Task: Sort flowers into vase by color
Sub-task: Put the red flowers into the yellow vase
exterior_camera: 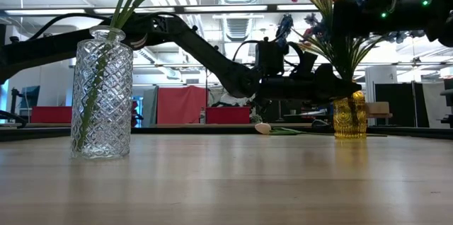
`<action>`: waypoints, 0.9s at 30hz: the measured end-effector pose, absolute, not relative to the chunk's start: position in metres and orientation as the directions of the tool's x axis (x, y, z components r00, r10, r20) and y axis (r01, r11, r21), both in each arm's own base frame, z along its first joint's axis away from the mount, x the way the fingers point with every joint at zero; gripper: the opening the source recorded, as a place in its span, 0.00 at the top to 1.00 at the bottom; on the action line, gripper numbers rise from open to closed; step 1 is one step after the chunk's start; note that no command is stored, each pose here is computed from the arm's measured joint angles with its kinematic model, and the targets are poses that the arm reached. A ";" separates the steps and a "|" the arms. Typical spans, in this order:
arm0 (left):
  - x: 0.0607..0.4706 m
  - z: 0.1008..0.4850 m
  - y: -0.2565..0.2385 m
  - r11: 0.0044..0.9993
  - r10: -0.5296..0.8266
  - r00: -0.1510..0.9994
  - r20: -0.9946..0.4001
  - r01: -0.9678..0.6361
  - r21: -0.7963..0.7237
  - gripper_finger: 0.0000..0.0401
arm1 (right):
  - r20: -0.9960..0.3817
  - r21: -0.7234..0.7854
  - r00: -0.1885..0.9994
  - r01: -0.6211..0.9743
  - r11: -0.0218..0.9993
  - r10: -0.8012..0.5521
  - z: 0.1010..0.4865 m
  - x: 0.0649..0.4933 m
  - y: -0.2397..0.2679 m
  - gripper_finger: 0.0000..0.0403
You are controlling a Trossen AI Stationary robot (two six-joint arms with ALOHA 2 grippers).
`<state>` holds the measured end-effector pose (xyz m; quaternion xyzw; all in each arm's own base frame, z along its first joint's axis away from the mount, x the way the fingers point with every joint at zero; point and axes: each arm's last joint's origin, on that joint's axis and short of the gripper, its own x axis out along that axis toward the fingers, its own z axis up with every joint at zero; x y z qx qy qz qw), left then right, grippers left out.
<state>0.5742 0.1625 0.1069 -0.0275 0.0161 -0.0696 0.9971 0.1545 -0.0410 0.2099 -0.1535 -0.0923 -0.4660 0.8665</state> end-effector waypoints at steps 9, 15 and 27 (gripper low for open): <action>0.574 0.107 0.163 0.989 -0.138 0.990 -0.029 0.136 -0.057 0.35 | 0.276 -0.159 0.530 0.848 0.506 -0.802 0.216 0.157 -0.025 0.74; 0.574 0.107 0.163 0.989 -0.136 0.990 -0.029 0.134 -0.056 0.35 | 0.242 -0.178 0.468 0.882 0.436 -0.850 0.236 0.163 -0.013 0.68; 0.574 0.107 0.163 0.990 -0.133 0.991 -0.032 0.131 -0.057 0.35 | 0.085 -0.271 0.442 0.873 0.406 -0.893 0.261 0.189 0.004 0.86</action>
